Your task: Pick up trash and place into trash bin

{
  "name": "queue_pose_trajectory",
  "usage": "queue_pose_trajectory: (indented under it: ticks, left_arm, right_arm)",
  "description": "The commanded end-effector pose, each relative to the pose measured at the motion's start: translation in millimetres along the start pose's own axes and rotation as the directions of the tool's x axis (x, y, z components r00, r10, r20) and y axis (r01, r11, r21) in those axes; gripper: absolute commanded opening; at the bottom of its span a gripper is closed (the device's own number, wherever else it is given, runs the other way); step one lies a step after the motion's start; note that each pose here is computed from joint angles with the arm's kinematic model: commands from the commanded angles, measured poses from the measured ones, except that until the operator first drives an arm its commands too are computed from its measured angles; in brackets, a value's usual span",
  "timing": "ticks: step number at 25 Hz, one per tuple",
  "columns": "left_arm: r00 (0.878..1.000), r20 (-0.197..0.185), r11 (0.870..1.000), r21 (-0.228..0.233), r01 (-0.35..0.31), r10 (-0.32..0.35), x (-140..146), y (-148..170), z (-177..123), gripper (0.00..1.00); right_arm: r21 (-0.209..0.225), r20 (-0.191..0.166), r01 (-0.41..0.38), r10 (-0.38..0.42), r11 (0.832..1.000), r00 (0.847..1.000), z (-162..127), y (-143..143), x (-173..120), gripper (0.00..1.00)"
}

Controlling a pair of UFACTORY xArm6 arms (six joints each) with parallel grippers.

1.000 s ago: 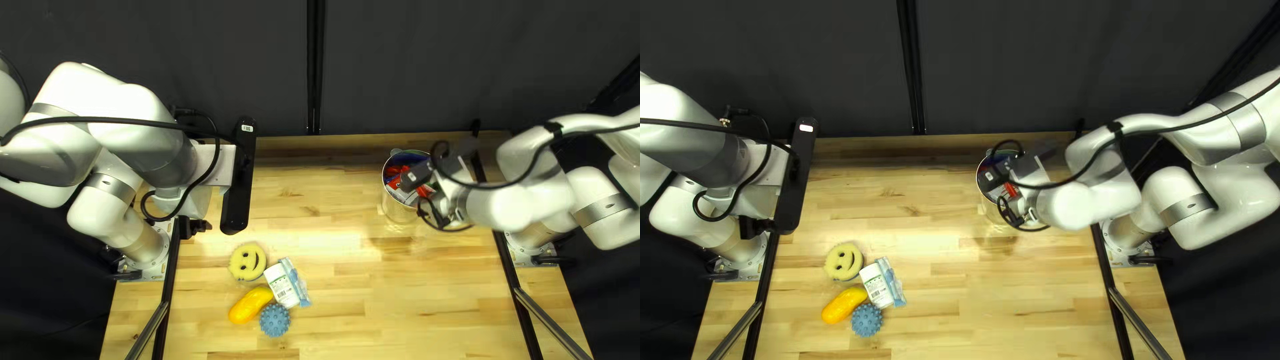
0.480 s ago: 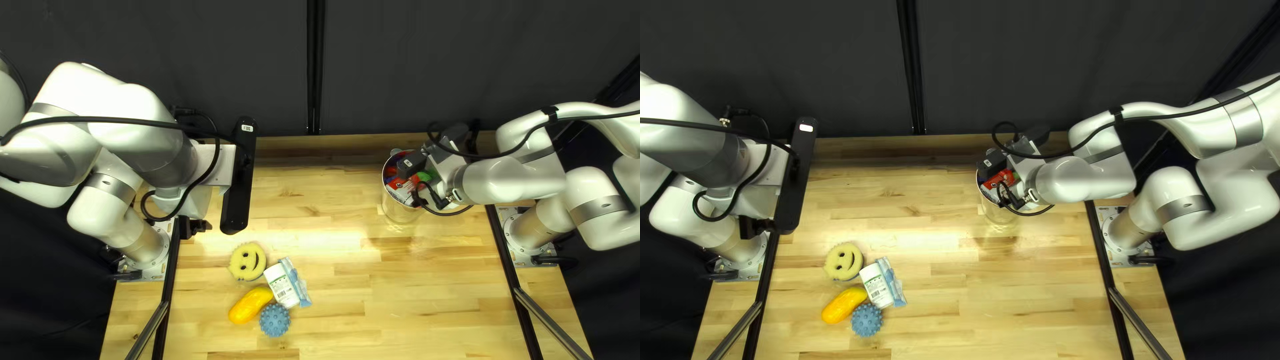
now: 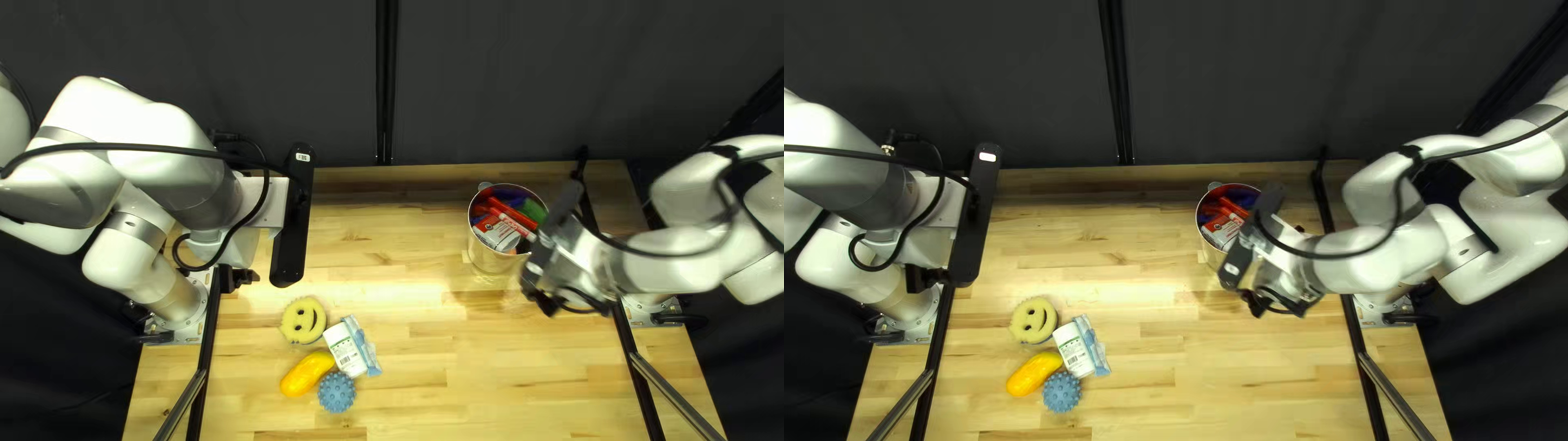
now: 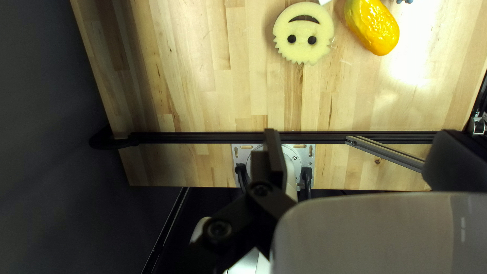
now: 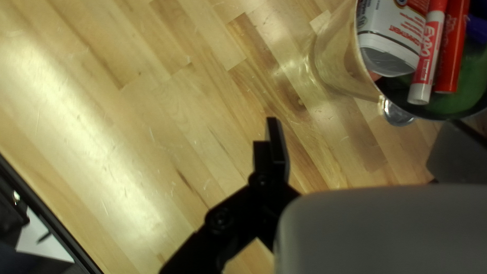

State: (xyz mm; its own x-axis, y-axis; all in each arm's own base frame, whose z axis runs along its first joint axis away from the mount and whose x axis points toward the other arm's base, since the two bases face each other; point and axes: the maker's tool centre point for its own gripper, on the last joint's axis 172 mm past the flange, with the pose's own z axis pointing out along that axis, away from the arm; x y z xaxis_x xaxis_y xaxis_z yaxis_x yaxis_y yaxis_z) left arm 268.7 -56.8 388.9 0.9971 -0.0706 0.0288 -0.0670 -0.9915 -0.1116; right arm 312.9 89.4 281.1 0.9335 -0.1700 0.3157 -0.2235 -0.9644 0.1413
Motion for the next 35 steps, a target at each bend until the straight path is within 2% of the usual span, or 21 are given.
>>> queue_pose_trajectory:
  ticks: [1, 4, 6, 20, 21, 25, 29, 32, 35]
  left_arm:
    - [1.0, 0.0, 1.0, 0.0, 0.0, 0.0, 0, 0, 0, 1.0]
    - [1.0, 0.0, 1.0, 0.0, 0.0, 0.0, 0, 0, 0, 1.0]
    - [1.0, 0.0, 1.0, 0.0, 0.0, 0.0, 0, 0, 0, 1.0]
    - [1.0, 0.0, 1.0, 0.0, 0.0, 0.0, 0, 0, 0, 1.0]
    - [1.0, 0.0, 1.0, 0.0, 0.0, 0.0, 0, 0, 0, 1.0]
    - [1.0, 0.0, 1.0, 0.0, 0.0, 0.0, 0, 0, 0, 1.0]
    - [1.0, 0.0, 1.0, 0.0, 0.0, 0.0, 0, 0, 0, 1.0]
    - [1.0, 0.002, 1.0, -0.006, 0.003, -0.003, -2, 0, 1, 1.0]
    - [1.0, 0.007, 1.0, 0.012, -0.019, 0.018, -1, 3, 2, 1.0]
  right_arm:
    - [0.084, 0.102, 0.115, -0.123, 0.99, 0.987, -17, -1, -9, 1.0]
    - [0.147, 0.171, 0.178, -0.202, 0.973, 0.964, -24, 4, -9, 1.0]
    - [0.174, 0.195, 0.196, -0.229, 0.965, 0.954, -28, 7, -7, 1.0]
    - [0.167, 0.197, 0.194, -0.226, 0.967, 0.954, -29, 6, -2, 1.0]
    - [0.151, 0.199, 0.203, -0.231, 0.967, 0.952, -32, 7, -4, 1.0]
    - [0.091, 0.246, 0.228, -0.244, 0.969, 0.938, -61, 19, -11, 1.0]
    - [0.021, 0.301, 0.257, -0.251, 0.966, 0.92, -94, 46, -22, 1.0]
    - [-0.022, 0.323, 0.262, -0.241, 0.965, 0.915, -113, 63, -26, 1.0]
    - [-0.053, 0.327, 0.261, -0.231, 0.964, 0.916, -124, 73, -25, 1.0]
